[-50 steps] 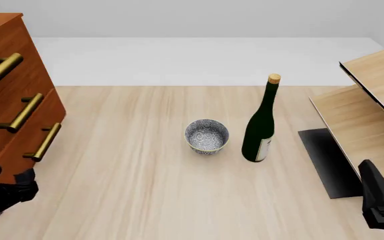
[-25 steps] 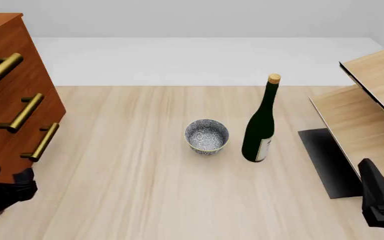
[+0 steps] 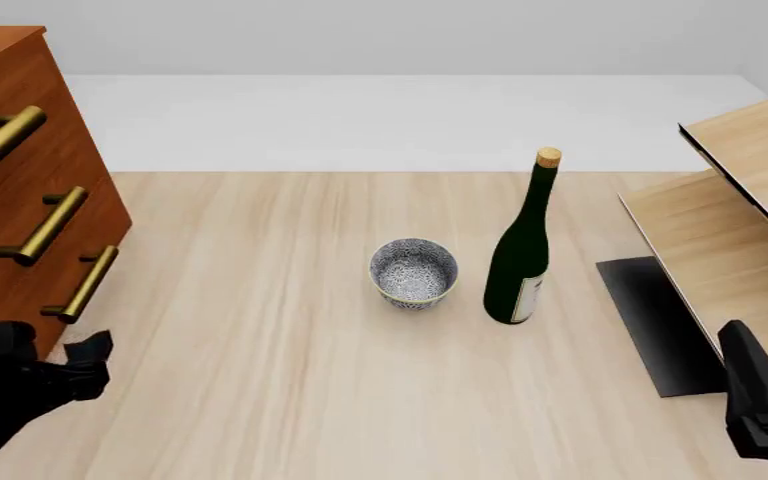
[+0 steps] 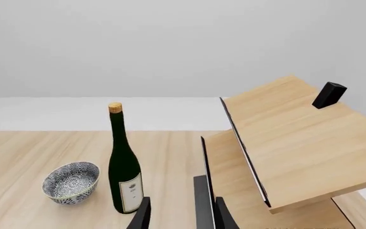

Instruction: Close the bottom drawer of the cabinet and open the top drawer.

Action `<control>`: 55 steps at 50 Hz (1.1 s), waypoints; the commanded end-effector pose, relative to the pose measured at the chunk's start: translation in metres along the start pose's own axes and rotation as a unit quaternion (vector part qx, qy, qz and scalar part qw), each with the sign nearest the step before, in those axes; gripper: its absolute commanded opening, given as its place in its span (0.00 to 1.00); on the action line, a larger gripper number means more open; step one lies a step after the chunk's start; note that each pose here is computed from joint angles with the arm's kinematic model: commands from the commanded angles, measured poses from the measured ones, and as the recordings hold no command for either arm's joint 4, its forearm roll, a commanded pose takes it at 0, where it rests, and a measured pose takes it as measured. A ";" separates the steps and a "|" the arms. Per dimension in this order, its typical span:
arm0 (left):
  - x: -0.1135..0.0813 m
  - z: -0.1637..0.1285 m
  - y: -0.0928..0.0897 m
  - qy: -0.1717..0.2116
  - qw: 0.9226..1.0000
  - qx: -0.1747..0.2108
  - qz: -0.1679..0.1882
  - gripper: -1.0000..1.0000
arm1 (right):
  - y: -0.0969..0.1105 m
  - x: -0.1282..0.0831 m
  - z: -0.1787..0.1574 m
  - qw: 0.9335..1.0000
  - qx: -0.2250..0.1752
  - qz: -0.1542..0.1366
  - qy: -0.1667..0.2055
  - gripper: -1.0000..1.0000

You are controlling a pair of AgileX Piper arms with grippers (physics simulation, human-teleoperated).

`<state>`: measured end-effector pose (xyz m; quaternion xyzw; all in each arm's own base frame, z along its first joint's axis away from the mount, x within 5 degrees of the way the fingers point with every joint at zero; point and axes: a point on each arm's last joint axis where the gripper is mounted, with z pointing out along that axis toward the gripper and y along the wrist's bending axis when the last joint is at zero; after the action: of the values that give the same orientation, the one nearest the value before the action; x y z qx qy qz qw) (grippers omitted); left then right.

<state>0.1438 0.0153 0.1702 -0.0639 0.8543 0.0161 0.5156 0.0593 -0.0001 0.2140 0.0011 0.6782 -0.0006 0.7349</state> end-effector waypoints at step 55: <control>-0.072 -0.076 -0.066 -0.287 0.830 0.143 0.456 1.00 | -0.001 -0.002 0.006 1.000 0.005 0.004 -0.001 1.00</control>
<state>0.1231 -0.0478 0.2674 0.3541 0.6530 0.0843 0.6642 0.0658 -0.0008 0.2166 0.0065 0.6776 -0.0015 0.7354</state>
